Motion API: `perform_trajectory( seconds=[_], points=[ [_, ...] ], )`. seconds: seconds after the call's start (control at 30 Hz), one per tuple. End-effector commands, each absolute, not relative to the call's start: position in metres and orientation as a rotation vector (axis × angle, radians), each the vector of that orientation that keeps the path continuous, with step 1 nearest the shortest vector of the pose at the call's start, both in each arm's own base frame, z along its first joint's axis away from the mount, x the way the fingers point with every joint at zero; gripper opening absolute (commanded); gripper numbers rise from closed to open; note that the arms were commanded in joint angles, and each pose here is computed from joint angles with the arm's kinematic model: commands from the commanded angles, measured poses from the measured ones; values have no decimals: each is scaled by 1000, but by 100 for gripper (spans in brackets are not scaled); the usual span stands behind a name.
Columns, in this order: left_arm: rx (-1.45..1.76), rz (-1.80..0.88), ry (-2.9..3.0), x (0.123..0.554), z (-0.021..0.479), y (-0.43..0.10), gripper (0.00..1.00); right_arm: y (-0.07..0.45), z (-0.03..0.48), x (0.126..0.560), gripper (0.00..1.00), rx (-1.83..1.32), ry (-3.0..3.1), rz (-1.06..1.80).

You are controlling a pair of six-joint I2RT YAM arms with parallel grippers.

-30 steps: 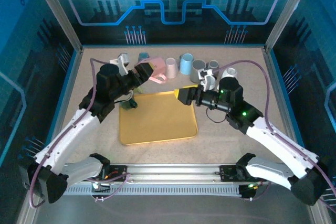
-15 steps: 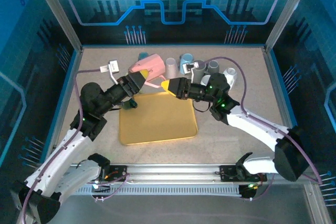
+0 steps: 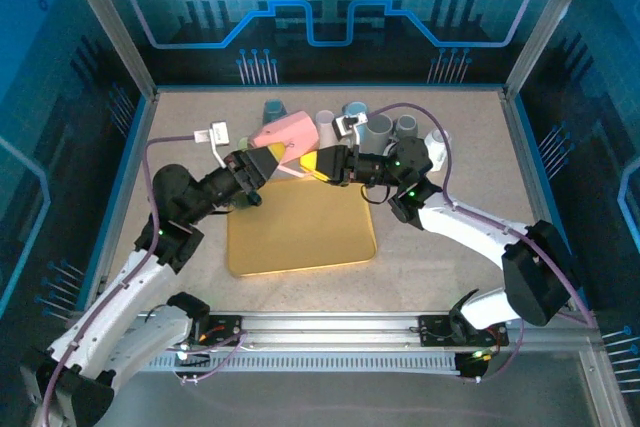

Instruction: Turn the mug right side up

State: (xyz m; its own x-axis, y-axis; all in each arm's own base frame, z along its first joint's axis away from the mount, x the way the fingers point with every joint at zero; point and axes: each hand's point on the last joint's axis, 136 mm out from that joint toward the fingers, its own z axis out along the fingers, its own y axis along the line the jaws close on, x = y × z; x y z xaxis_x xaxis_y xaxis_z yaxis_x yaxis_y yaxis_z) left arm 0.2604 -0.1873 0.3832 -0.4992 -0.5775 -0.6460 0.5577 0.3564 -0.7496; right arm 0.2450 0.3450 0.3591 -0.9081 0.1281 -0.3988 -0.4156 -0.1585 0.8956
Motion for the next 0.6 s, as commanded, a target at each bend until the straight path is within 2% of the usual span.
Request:
perform_trajectory(
  seconds=[0.0,0.03,0.07,0.17,0.23,0.37,0.57],
  points=[
    [65,-1391,1485,245,403,-187,42,341,386,239,12,-405,1641,2113],
    [69,-1390,1497,244,400,-188,44,341,386,239,7,-402,1643,2104],
    [69,-1382,1511,244,397,-187,51,339,384,239,4,-397,1650,2090],
    [43,-1321,1575,242,382,-181,88,333,378,239,0,-388,1688,2014],
    [2,-1251,1617,238,369,-171,99,328,367,240,0,-373,1749,1923],
    [-47,-1074,1726,227,347,-147,99,305,323,243,0,-374,1989,1496],
    [-142,-729,1988,220,306,-107,99,290,281,244,0,-597,2132,849]
  ],
)
